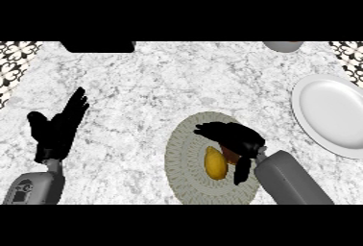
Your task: Pick the lemon from the placemat and place it in the plate
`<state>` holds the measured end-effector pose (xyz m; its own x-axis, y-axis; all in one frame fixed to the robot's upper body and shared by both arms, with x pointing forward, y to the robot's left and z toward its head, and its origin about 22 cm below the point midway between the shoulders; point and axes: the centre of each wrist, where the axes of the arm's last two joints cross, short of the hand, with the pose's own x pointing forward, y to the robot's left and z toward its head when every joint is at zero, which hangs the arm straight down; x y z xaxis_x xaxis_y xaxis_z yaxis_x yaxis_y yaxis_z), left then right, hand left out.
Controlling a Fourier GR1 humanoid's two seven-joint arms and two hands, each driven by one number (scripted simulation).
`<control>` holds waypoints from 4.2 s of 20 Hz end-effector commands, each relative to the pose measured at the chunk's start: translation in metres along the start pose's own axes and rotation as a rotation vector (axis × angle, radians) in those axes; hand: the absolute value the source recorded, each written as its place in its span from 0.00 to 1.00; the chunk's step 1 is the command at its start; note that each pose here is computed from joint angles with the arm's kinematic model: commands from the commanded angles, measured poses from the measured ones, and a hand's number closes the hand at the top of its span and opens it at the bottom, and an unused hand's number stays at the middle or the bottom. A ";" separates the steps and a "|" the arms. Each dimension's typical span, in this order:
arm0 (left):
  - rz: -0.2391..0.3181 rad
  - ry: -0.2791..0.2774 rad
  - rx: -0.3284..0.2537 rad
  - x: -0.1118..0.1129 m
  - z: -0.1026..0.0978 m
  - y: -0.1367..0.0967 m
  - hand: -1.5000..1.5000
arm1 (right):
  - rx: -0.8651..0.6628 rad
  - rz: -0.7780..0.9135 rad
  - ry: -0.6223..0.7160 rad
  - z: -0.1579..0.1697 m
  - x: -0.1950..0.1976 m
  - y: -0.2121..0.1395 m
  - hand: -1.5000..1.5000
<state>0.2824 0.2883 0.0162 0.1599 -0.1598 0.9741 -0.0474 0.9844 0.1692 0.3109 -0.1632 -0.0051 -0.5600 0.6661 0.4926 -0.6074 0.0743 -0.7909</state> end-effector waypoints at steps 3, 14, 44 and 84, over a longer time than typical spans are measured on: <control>-0.006 0.002 -0.010 0.015 -0.010 -0.014 0.50 | -0.002 0.040 0.008 -0.025 -0.001 0.005 0.00; -0.001 -0.001 0.004 0.011 0.001 -0.006 0.50 | 0.143 0.115 -0.097 -0.034 0.007 0.021 1.00; 0.011 0.017 0.020 0.007 0.016 0.007 0.50 | -1.175 0.136 0.666 0.112 0.008 -0.062 1.00; 0.002 0.004 0.013 0.015 -0.002 0.007 0.50 | -1.280 -0.271 0.341 0.233 -0.183 -0.068 0.00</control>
<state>0.2874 0.2877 0.0213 0.1581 -0.1598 0.9744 -0.0456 0.9846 0.1688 0.3205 -0.4705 0.0419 -0.0511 0.7397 0.6710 0.3704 0.6380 -0.6751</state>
